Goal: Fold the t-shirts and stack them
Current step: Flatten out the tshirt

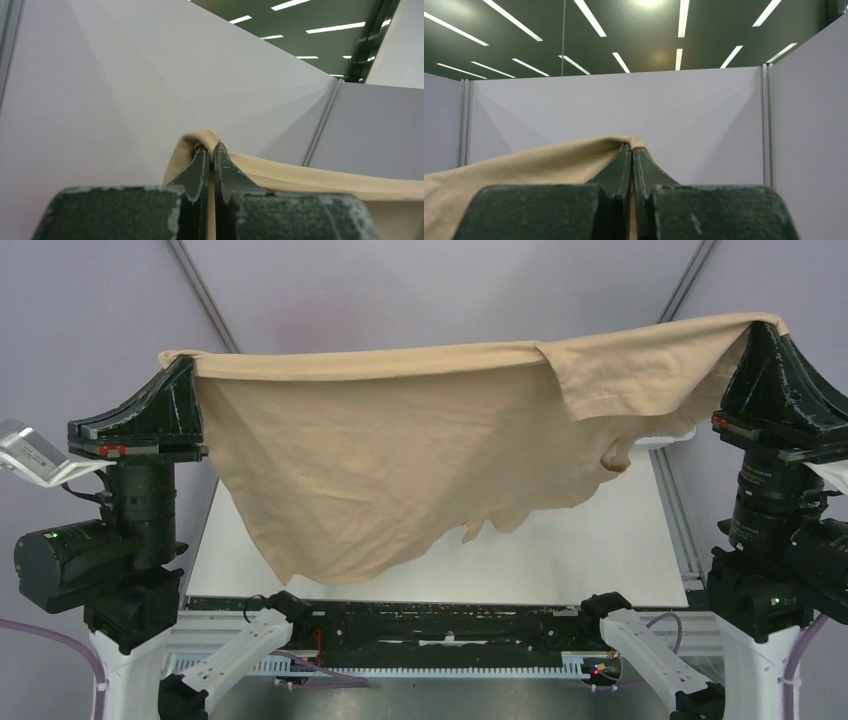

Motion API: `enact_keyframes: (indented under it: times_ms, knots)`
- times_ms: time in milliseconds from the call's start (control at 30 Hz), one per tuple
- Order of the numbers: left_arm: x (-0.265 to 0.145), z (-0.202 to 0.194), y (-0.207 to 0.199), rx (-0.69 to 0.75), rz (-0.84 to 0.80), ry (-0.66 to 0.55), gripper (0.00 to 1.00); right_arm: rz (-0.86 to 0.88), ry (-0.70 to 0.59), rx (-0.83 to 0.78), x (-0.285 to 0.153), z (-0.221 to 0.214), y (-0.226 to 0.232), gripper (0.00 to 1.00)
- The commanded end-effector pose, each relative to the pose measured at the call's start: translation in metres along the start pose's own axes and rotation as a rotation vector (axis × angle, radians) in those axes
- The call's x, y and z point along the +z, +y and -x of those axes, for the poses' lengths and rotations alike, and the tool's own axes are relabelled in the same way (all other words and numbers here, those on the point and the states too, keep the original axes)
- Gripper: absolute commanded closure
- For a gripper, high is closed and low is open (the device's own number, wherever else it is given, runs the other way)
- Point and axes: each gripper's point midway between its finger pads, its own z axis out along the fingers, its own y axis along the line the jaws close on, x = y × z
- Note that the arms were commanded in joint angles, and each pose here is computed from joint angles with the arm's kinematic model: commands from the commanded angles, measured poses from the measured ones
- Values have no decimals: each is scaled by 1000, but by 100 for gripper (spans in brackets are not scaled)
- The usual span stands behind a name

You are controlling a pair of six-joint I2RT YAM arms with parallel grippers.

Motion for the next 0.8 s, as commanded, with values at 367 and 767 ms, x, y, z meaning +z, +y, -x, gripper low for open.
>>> enact_keyframes:
  times_ms: [367, 767]
  knots:
    - [33, -116, 78, 184, 404, 209, 98, -285, 213, -175, 32, -123, -46, 100]
    - [-23, -445, 286, 227, 909, 926, 98, -460, 896, -282, -86, -486, -55, 100]
